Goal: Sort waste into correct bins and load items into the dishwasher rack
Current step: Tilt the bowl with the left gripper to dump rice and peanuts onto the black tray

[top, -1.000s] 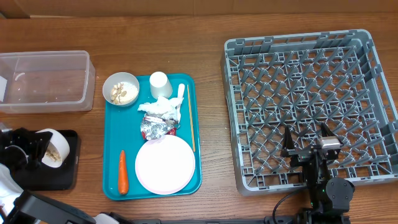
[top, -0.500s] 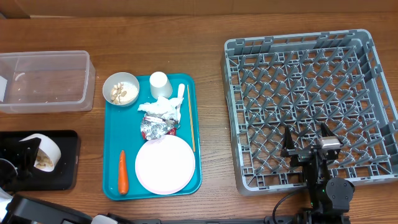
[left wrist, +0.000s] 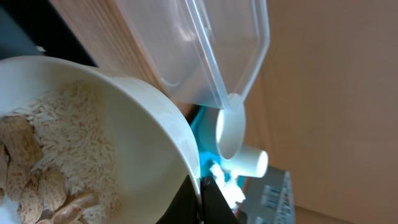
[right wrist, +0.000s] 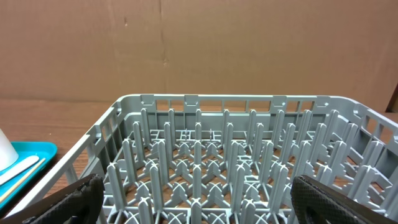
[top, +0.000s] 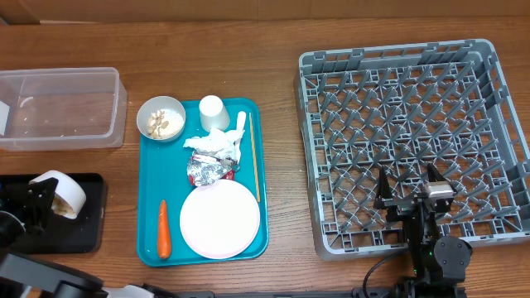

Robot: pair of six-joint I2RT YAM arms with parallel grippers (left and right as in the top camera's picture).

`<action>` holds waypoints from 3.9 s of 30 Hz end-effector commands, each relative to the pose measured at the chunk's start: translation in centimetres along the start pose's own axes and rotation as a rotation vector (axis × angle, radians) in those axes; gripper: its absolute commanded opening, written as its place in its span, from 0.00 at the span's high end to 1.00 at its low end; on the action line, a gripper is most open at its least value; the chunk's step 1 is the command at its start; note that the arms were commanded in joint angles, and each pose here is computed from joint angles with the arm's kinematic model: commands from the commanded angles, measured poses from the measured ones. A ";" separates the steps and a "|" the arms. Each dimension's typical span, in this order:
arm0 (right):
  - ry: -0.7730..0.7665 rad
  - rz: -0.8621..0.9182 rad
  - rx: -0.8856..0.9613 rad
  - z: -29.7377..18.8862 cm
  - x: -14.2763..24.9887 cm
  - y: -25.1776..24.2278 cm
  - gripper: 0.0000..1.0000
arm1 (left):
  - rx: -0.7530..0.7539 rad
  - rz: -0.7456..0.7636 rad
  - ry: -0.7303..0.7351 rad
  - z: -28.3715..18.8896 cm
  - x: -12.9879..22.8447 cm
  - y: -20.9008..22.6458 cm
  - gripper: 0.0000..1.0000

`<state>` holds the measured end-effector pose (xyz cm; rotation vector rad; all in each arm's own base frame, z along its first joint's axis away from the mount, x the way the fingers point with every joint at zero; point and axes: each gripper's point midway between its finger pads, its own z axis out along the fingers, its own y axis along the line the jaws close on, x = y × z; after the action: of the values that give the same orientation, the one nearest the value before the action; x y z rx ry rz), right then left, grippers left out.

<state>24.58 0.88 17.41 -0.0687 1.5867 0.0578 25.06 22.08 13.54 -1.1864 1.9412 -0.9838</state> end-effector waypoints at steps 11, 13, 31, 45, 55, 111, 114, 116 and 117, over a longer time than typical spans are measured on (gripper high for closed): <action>-0.005 -0.001 0.000 0.0 0.2 0.0 0.00 | 0.145 -0.019 -0.080 -2.5 -1.2 0.3 0.96; -0.005 -0.001 0.000 0.0 0.2 0.0 0.00 | 0.144 -0.022 -0.097 -3.1 -1.3 0.7 0.96; -0.005 -0.001 0.000 0.0 0.1 0.0 0.00 | 0.311 -0.078 -0.091 -2.6 -1.4 0.9 0.96; -0.005 -0.001 0.000 0.0 0.2 0.0 0.00 | 0.283 -0.076 -0.072 -2.3 -0.9 1.5 0.96; -0.005 -0.001 0.000 0.0 0.2 0.0 0.00 | 0.354 -0.082 -0.081 -2.6 -0.8 0.2 0.96; -0.005 -0.001 0.000 0.0 0.2 0.0 0.00 | 0.359 -0.151 -0.107 -3.2 -1.9 0.7 0.96; -0.005 -0.001 0.000 0.0 0.2 0.0 0.00 | 0.337 -0.132 -0.101 -3.1 -1.6 1.0 0.96; -0.005 -0.001 0.000 0.0 0.2 0.0 0.00 | 0.325 -0.139 -0.097 -3.0 -1.6 1.2 0.96; -0.005 -0.001 0.000 0.0 0.2 0.0 0.00 | 0.348 -0.110 -0.107 -3.1 -1.6 0.8 0.96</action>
<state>24.58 0.89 17.41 -0.0690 1.5867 0.0581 22.96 24.46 14.92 -1.1365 1.5709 -1.2322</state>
